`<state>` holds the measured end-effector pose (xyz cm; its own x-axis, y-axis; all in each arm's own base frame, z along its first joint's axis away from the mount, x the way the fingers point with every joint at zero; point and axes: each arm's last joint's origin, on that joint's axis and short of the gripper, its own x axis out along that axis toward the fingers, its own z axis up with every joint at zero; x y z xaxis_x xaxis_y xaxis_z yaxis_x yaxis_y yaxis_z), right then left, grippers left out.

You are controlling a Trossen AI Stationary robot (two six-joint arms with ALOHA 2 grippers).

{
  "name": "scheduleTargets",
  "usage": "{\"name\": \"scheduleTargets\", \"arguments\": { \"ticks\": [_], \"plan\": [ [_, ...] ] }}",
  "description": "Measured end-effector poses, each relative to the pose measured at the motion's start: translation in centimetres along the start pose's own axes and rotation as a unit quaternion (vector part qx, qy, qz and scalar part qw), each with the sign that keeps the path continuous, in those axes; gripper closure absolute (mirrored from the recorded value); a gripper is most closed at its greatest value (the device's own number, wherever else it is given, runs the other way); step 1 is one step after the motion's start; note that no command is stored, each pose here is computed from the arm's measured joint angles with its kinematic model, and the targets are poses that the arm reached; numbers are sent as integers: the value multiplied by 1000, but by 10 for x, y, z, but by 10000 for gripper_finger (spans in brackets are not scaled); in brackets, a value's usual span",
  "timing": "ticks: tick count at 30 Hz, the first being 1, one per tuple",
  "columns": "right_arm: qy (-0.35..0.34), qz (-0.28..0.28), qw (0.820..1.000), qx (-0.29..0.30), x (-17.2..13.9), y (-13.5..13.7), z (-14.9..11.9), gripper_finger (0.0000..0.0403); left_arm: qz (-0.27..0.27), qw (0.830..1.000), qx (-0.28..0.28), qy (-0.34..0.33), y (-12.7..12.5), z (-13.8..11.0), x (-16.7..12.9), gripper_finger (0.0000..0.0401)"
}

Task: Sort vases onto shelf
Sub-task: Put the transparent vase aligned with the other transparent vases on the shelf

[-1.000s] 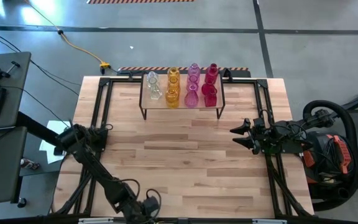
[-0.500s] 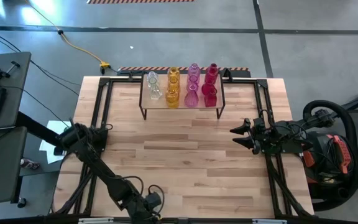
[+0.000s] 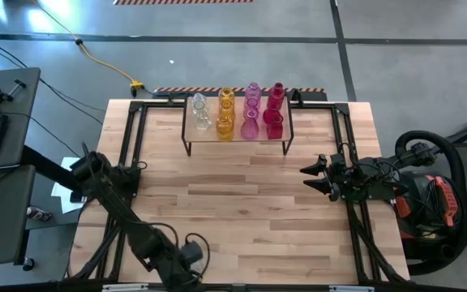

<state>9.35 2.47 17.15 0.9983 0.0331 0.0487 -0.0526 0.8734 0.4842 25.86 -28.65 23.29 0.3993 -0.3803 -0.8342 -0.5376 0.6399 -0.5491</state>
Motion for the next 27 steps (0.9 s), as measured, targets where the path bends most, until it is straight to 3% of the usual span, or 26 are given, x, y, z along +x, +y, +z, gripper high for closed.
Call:
{"name": "scheduleTargets", "arguments": {
  "ticks": [4, 7, 15, 27],
  "plan": [
    [0, 0, 1000, 0, 0, 0, 0, 158, 86, 996, 10, -1, 15, -3, 0, 5],
    [0, 0, 1000, 0, 0, 0, 0, 158, 118, 993, 27, -4, 21, -3, 6, 5],
    [0, 0, 1000, 0, 0, 0, 0, 158, 120, 988, 87, -31, 22, -2, 12, 5],
    [0, 0, 1000, 0, 0, 0, 0, 158, 100, 988, 108, -35, 21, -1, 26, 5]
  ]
}}
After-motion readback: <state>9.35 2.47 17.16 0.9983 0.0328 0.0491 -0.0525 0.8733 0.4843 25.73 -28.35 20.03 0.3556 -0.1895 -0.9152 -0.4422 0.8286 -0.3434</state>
